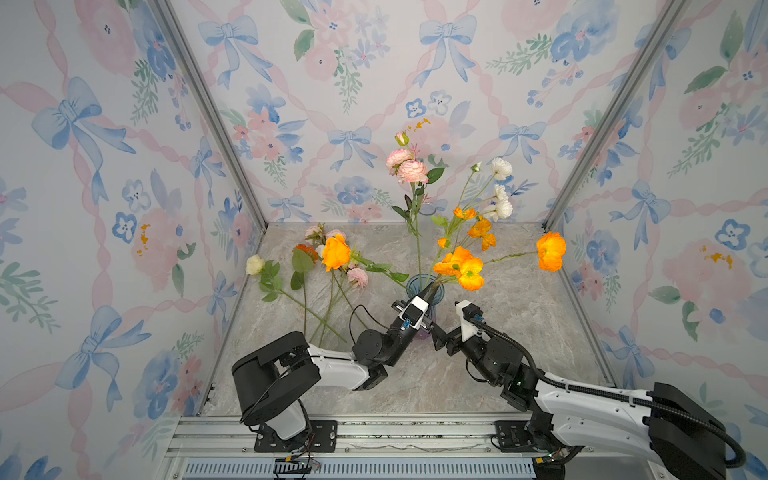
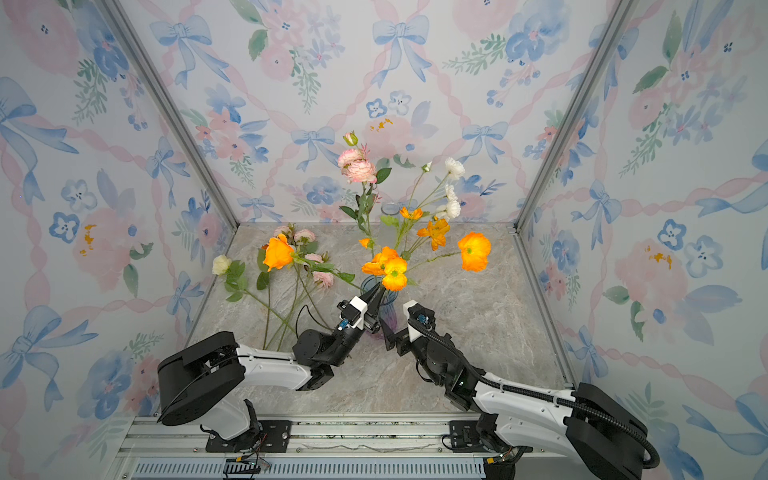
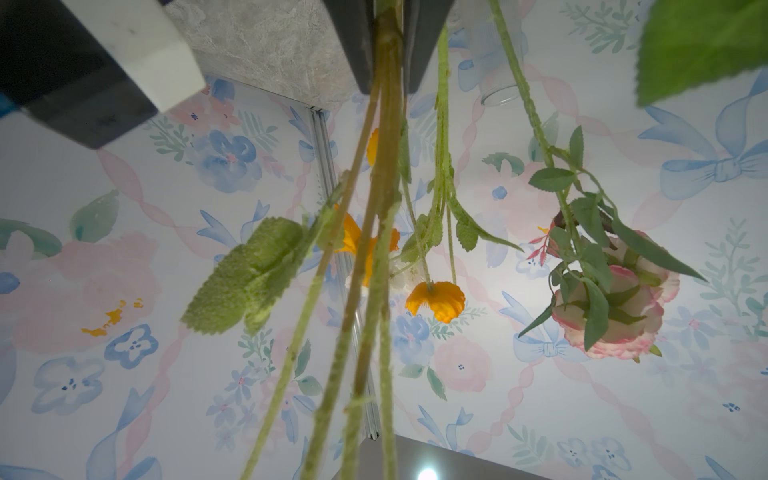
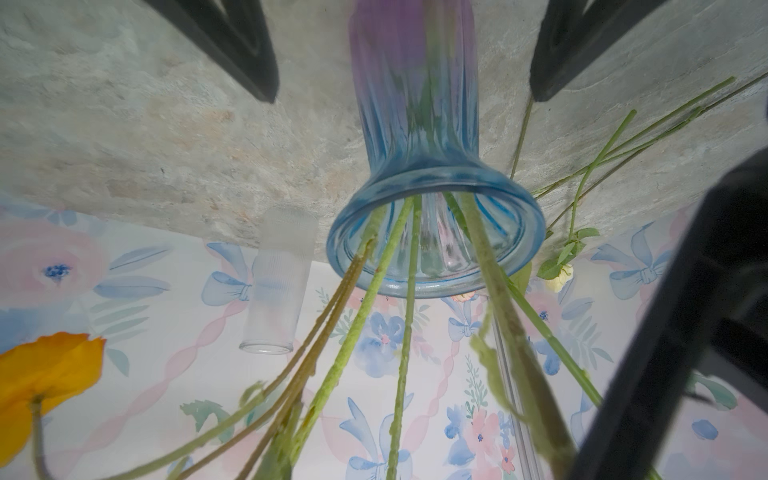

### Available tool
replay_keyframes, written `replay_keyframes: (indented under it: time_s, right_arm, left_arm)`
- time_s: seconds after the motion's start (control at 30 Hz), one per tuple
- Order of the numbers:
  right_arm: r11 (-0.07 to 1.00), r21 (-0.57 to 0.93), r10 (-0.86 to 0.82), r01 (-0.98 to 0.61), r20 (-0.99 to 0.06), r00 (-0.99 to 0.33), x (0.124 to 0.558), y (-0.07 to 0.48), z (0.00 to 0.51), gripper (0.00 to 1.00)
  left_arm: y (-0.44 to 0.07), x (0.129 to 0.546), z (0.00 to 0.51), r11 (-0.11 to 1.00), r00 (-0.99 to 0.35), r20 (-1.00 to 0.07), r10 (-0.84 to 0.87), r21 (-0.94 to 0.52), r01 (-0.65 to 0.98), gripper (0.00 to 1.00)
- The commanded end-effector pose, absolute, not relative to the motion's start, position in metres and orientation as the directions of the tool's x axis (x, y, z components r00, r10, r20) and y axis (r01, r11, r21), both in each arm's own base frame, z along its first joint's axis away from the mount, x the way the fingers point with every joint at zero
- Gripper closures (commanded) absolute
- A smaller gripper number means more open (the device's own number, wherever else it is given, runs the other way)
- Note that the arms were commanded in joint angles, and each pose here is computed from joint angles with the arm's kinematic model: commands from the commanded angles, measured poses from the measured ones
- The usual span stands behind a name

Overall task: Arrange the flowers into the vase
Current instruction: 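Carry the poppies over the vase mouth and lower the stems inside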

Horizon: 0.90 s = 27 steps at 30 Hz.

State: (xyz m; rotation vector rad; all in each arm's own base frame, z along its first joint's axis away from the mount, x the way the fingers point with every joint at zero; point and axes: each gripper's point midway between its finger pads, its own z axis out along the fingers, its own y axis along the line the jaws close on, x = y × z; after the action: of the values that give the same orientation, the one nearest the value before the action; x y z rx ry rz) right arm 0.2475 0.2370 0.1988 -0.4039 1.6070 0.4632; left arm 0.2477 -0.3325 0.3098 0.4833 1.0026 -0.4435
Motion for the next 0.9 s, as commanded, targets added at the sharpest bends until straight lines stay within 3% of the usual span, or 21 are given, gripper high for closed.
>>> replay_keyframes:
  time_s: [0.0, 0.27, 0.87]
  right_arm:
    - [0.852, 0.075, 0.04, -0.518, -0.996, -0.078, 0.249, 0.237, 0.205, 0.03]
    - [0.853, 0.074, 0.038, -0.517, -0.996, -0.08, 0.249, 0.237, 0.204, 0.03]
    - [0.847, 0.073, 0.034, -0.527, -0.996, -0.084, 0.249, 0.24, 0.204, 0.03]
  left_arm:
    - [-0.319, 0.243, 0.319, 0.828, 0.473, -0.853, -0.221, 0.093, 0.553, 0.85]
    - [-0.316, 0.247, 0.303, 0.834, 0.434, -0.877, -0.208, 0.072, 0.547, 0.65]
    - [-0.343, 0.247, 0.314, 0.793, 0.418, -0.888, -0.191, 0.111, 0.599, 0.57]
